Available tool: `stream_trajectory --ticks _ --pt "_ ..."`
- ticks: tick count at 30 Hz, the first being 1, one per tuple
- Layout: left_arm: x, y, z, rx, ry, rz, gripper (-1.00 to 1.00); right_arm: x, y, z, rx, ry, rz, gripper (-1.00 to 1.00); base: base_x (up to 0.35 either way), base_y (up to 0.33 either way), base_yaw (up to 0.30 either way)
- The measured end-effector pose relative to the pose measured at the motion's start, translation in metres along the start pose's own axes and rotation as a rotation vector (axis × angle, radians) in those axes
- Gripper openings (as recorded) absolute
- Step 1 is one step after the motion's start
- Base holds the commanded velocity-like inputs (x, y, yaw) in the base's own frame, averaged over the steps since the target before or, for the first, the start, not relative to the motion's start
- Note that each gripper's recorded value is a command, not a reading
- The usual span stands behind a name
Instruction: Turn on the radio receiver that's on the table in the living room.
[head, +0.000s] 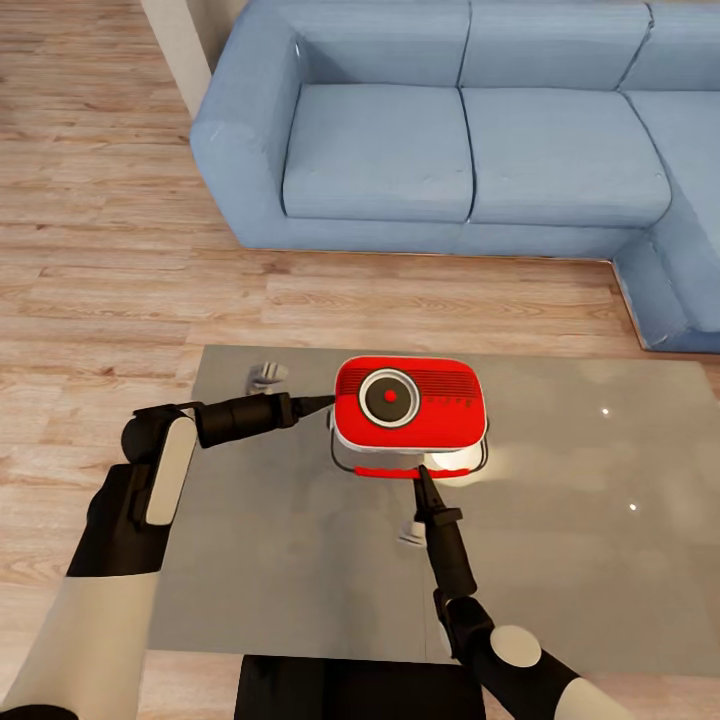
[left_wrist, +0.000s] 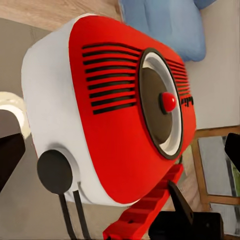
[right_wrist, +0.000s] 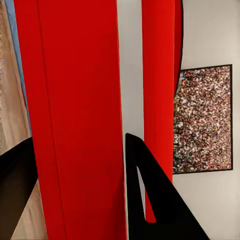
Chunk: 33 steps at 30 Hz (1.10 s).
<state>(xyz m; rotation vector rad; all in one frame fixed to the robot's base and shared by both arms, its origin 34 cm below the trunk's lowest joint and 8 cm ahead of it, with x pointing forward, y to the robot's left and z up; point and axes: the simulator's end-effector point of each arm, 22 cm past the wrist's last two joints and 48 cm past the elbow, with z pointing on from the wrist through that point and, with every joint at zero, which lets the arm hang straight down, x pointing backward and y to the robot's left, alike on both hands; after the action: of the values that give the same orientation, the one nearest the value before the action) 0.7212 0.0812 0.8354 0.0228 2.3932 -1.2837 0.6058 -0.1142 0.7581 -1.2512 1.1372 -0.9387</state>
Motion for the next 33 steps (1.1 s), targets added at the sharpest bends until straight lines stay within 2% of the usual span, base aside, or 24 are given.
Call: stream_trajectory --ticks 6,22,27,33 --pt "-0.003 -0.004 0.003 0.008 -0.005 0.002 1.0 0.003 0.01 -0.006 -0.028 0.005 -0.029 -1.0 0.0 0.0 0.0" --pt "-0.011 -0.01 0.005 0.019 -0.015 0.012 1.0 -0.001 0.015 -0.006 -0.046 0.014 -0.031 -1.0 0.0 0.0 0.0" --pt "-0.014 -0.034 0.021 0.065 -0.027 0.0 1.0 -0.001 0.02 -0.006 -0.069 0.016 -0.034 -1.0 0.0 0.0 0.0" --pt "-0.011 -0.045 0.035 0.075 -0.027 -0.018 1.0 0.0 0.021 -0.006 -0.076 0.021 -0.048 -1.0 0.0 0.0 0.0"
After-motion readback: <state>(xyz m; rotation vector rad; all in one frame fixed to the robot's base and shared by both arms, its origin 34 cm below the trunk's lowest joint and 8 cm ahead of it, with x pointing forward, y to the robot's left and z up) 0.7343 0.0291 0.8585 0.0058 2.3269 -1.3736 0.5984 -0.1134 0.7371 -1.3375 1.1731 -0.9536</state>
